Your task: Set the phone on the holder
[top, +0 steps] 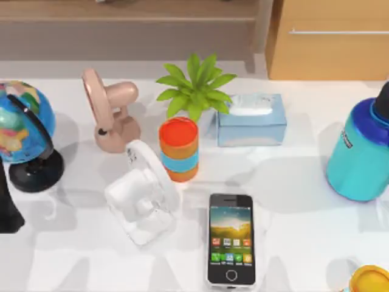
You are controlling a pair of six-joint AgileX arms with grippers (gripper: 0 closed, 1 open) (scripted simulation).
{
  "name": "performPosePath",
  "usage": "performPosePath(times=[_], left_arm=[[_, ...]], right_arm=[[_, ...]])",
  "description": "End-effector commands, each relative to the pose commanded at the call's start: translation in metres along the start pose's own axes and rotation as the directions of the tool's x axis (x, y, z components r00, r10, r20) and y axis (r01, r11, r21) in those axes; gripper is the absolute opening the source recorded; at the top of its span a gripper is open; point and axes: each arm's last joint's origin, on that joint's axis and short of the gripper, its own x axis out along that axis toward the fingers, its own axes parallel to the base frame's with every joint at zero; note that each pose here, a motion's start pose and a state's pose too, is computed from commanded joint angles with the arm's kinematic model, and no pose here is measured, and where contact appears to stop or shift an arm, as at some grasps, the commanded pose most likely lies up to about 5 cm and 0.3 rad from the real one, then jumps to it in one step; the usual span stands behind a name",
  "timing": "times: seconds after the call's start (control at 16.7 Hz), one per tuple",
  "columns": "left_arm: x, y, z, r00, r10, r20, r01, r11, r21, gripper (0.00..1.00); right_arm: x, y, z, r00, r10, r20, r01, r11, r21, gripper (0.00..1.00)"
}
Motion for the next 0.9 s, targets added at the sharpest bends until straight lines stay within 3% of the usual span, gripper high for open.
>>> performPosePath(times=[0.3, 0.54, 0.72, 0.9], left_arm=[[0.000, 0.000, 0.000, 1.000, 0.000, 0.000, 0.000, 1.000, 0.000, 1.00], [0.000, 0.000, 0.000, 1.000, 0.000, 0.000, 0.000, 1.000, 0.000, 1.00], [0.000, 0.000, 0.000, 1.000, 0.000, 0.000, 0.000, 1.000, 0.000, 1.00], [0.000, 0.000, 0.000, 1.000, 0.000, 0.000, 0.000, 1.000, 0.000, 1.00]], right_arm=[[0.000, 0.003, 0.010, 0.997, 0.035, -0.063, -0.033, 0.999, 0.040, 1.00], [0.008, 0.015, 0.039, 0.947, 0.130, -0.294, -0.083, 0.983, 0.167, 1.00], [0.028, 0.033, 0.059, 0.813, 0.196, -0.548, -0.063, 0.966, 0.252, 1.00], [0.061, 0.065, 0.068, 0.588, 0.210, -0.782, 0.001, 0.966, 0.260, 1.00]])
